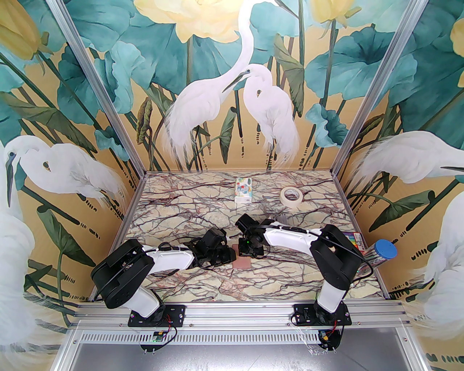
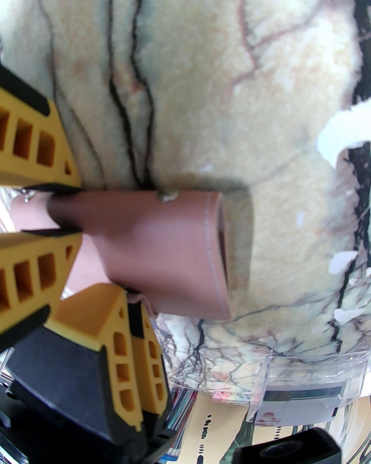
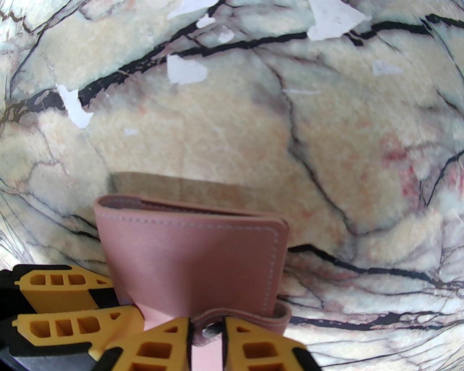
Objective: Put the credit cards into the card holder
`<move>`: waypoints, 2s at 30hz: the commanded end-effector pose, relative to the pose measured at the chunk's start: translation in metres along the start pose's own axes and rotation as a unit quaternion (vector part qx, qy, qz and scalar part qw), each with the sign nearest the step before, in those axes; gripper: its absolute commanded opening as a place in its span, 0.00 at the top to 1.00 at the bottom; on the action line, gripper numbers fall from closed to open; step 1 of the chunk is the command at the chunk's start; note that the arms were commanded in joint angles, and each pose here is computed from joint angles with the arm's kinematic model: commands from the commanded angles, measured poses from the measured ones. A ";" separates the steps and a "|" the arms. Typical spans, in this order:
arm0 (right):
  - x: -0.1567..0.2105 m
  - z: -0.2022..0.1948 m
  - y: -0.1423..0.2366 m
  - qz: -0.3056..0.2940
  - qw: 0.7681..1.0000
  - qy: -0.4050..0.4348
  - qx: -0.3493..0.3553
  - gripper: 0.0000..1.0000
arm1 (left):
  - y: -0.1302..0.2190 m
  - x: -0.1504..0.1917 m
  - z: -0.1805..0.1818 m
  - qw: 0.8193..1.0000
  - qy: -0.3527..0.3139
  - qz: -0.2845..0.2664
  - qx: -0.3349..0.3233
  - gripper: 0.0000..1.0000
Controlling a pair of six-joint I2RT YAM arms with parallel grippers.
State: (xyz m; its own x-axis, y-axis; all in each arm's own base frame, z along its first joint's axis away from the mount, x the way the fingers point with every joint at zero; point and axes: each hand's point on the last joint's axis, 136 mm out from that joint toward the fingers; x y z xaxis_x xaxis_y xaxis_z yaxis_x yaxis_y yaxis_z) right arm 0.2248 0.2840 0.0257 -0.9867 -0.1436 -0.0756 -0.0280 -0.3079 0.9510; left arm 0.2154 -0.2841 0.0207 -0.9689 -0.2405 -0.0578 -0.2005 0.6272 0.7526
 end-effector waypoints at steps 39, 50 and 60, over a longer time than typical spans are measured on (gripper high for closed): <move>0.002 0.012 0.097 -0.098 0.991 0.019 -0.093 1.00 | 0.055 -0.021 0.016 0.996 0.010 -0.073 -0.047 0.39; 0.004 0.047 0.113 -0.093 0.980 0.030 -0.172 1.00 | 0.100 -0.031 0.038 0.990 0.038 -0.126 -0.051 0.33; 0.002 0.071 0.118 -0.093 0.971 0.047 -0.217 1.00 | 0.109 -0.031 0.042 0.989 0.041 -0.135 -0.051 0.32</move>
State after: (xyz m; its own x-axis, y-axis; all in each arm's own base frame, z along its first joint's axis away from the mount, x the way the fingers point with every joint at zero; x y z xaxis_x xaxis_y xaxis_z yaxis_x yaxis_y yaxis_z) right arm 0.2046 0.2981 0.1390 -0.9588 -0.1303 -0.2523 -0.1129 -0.6403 0.7598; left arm 0.2215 -0.1858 0.0837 -0.8660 -0.4558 -0.2057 -0.4359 0.4865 0.7571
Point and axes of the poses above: each hand's point on the last joint's axis, 136 mm out from that joint toward the fingers, its own y axis back along the fingers, its own z axis along the line the jaws close on, x = y × z, and after that the axes turned 7 degrees about y, right-handed
